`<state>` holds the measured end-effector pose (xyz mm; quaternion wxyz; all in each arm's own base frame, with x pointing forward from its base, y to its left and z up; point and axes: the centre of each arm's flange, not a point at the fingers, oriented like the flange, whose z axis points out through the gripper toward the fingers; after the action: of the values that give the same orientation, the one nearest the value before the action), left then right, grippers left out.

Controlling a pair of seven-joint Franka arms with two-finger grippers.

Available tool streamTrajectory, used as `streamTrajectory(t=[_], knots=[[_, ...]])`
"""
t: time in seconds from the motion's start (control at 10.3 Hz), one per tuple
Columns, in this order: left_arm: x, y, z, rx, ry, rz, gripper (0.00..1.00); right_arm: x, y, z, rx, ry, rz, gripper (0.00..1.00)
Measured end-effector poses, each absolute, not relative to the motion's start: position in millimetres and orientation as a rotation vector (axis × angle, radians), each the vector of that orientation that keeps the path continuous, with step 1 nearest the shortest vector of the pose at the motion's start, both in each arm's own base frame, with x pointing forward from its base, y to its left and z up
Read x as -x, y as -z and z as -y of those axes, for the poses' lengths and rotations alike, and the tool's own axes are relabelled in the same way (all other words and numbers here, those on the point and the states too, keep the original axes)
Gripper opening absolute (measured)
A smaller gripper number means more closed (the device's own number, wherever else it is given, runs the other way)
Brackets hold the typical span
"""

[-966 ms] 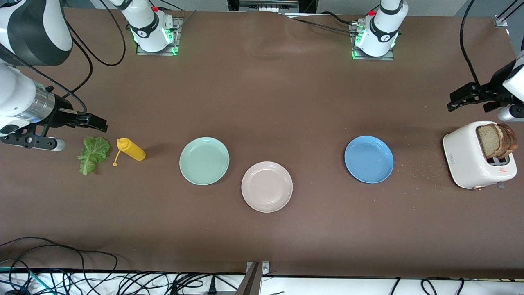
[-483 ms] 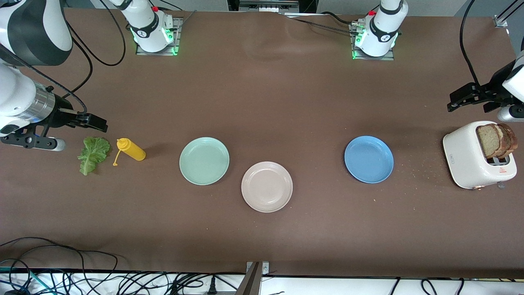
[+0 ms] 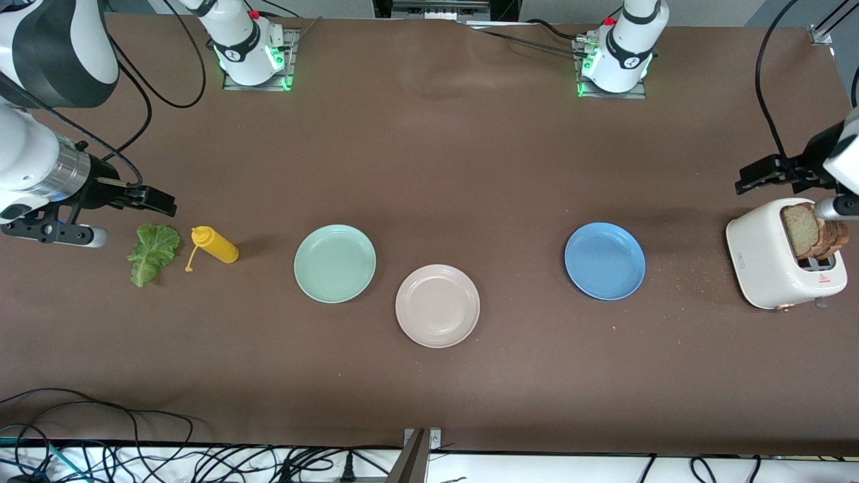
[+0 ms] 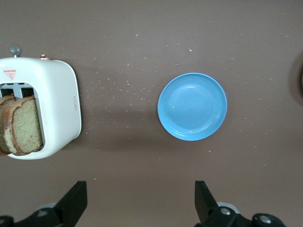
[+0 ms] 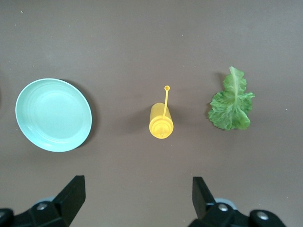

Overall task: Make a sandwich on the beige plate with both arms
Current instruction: 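Move the left gripper down over the bread slices in the toaster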

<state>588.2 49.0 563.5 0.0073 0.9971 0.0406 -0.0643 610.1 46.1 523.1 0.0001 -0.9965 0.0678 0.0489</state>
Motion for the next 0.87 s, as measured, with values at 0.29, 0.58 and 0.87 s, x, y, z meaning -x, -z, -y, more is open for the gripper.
streamTrajectory(t=[0.29,0.58,0.87], knots=[[-592,-534,-104,-3.124,0.281,-0.257,1.0,-610,-523,-46,3.13,-0.154,-0.212,1.0],[-598,-505,-124,-3.214,0.385,-0.265,1.0,-610,-523,-45,3.13,-0.155,-0.21,1.0],[-607,-473,-167,-3.204,0.39,-0.306,1.0,-610,-523,-45,3.13,-0.155,-0.211,1.0]])
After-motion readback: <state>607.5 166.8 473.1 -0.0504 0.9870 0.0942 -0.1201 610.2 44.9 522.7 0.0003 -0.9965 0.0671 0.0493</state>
